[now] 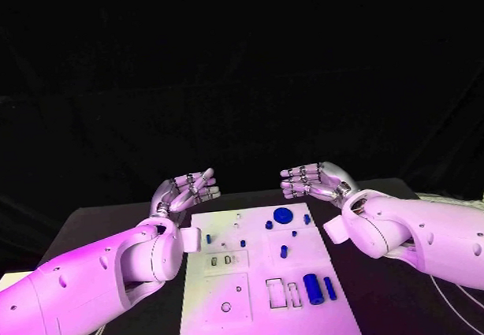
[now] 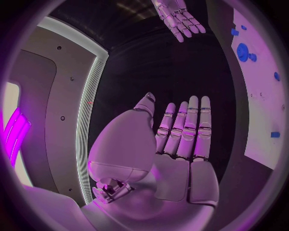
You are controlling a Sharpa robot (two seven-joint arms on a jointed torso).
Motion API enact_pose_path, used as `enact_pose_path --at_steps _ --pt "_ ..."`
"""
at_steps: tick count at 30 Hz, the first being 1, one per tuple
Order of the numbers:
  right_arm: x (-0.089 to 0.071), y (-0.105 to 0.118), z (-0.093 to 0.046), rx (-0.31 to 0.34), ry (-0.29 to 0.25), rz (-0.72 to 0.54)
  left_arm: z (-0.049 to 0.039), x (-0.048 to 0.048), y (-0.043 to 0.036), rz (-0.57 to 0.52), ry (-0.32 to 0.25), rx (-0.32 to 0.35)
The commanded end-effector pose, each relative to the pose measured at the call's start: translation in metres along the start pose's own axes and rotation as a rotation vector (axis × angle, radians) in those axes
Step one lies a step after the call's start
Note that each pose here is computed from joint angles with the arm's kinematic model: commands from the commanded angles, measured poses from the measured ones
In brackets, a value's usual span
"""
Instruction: Assemble the parts on the task board
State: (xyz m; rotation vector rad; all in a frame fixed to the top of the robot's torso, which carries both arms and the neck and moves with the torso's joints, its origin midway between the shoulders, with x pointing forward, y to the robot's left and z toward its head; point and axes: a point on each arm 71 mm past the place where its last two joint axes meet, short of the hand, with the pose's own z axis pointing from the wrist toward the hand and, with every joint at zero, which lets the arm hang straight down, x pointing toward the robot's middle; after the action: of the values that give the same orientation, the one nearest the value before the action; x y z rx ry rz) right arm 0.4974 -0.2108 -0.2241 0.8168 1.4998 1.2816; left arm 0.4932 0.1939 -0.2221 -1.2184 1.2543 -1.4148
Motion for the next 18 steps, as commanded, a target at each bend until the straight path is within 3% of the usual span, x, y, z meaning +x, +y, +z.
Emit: enact_pose_path --at_steps 1,9,18 --pt "0.001 0.009 0.001 -0.096 0.031 -0.17 -0.0026 0.0029 -0.0051 -0.024 0.054 0.027" --pt "-0.005 0.024 0.006 -0.156 0.097 -0.433 -0.0169 0.0014 -0.0151 -0.033 0.118 0.014" --pt "-0.001 0.033 0.013 -0.136 0.238 -0.857 -0.0357 0.0097 -0.0295 -0.058 0.177 0.012"
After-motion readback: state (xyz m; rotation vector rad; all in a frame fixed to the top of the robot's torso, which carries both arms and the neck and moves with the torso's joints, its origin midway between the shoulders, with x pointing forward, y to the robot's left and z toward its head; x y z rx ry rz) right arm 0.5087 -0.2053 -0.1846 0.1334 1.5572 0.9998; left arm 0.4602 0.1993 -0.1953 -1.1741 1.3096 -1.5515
